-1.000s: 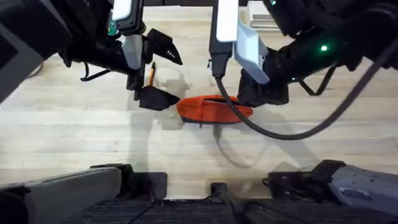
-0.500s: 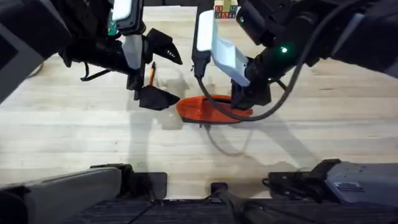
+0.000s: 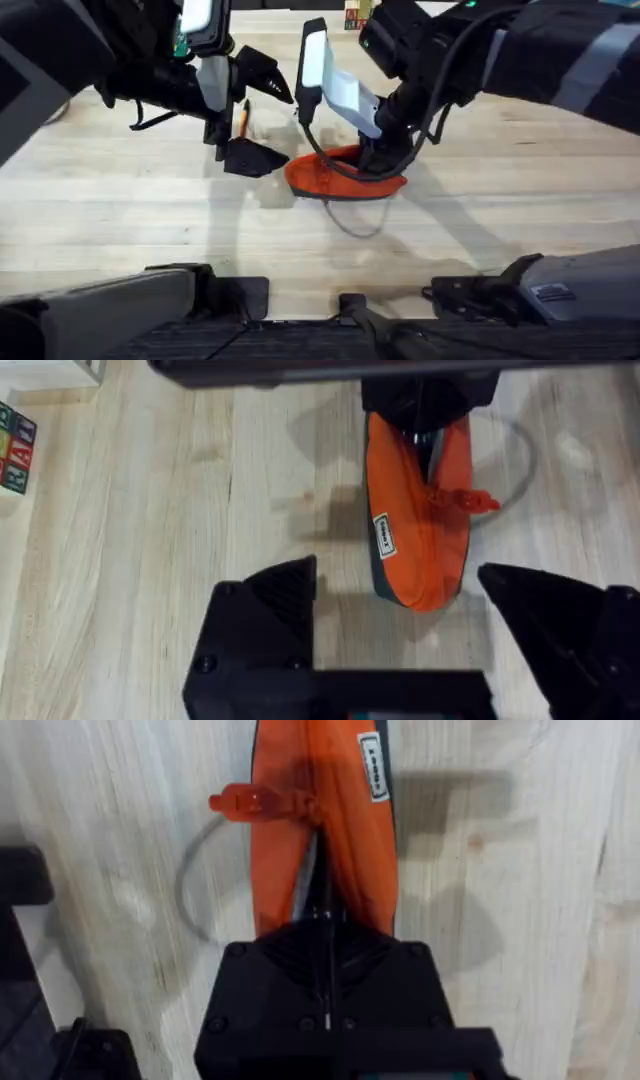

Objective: Unzip the bag, pick up the pens from the table one at a time and place them inside, then zip the bag closed.

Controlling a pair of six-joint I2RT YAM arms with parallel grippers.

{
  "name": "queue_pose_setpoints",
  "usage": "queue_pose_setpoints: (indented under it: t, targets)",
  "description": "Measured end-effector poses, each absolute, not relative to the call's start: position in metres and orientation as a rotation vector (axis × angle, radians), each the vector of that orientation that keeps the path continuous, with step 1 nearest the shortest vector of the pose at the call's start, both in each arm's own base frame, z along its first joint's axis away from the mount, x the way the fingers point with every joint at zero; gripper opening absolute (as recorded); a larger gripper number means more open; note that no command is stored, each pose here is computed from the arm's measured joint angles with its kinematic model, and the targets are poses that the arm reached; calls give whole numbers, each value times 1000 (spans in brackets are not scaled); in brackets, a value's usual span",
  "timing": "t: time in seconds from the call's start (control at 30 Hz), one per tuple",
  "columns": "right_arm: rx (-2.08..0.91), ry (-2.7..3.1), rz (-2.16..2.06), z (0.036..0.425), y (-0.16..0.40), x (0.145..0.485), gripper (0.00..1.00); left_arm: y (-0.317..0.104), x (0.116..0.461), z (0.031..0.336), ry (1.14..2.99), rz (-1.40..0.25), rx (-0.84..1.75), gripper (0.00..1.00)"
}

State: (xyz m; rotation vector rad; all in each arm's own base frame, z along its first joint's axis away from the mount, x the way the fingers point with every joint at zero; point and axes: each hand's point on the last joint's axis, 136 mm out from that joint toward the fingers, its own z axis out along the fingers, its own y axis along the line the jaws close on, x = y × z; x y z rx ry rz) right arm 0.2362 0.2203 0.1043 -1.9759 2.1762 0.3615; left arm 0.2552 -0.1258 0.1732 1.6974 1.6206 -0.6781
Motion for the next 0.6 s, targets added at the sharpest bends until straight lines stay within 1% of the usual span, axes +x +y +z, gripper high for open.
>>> queue_pose_setpoints:
  t: [0.3, 0.33, 0.4, 0.5, 0.53, 0.6]
  targets:
    - [-1982, 2185, 368, 101, 220, 236, 41, -126, 255, 173, 1620, -678, 1698, 993]
    - [-1979, 2188, 369, 101, 220, 236, 97, -126, 255, 173, 1621, -678, 1697, 993]
    - [-1982, 2186, 368, 101, 220, 236, 343, -126, 255, 173, 1620, -678, 1698, 993]
    - [-1984, 2186, 368, 101, 220, 235, 776, -126, 255, 173, 1620, -678, 1698, 995]
    - [-1987, 2183, 369, 101, 220, 235, 990, -126, 255, 173, 1620, -678, 1698, 994]
    - [-1987, 2183, 369, 101, 220, 235, 996, -126, 255, 173, 1620, -677, 1698, 994]
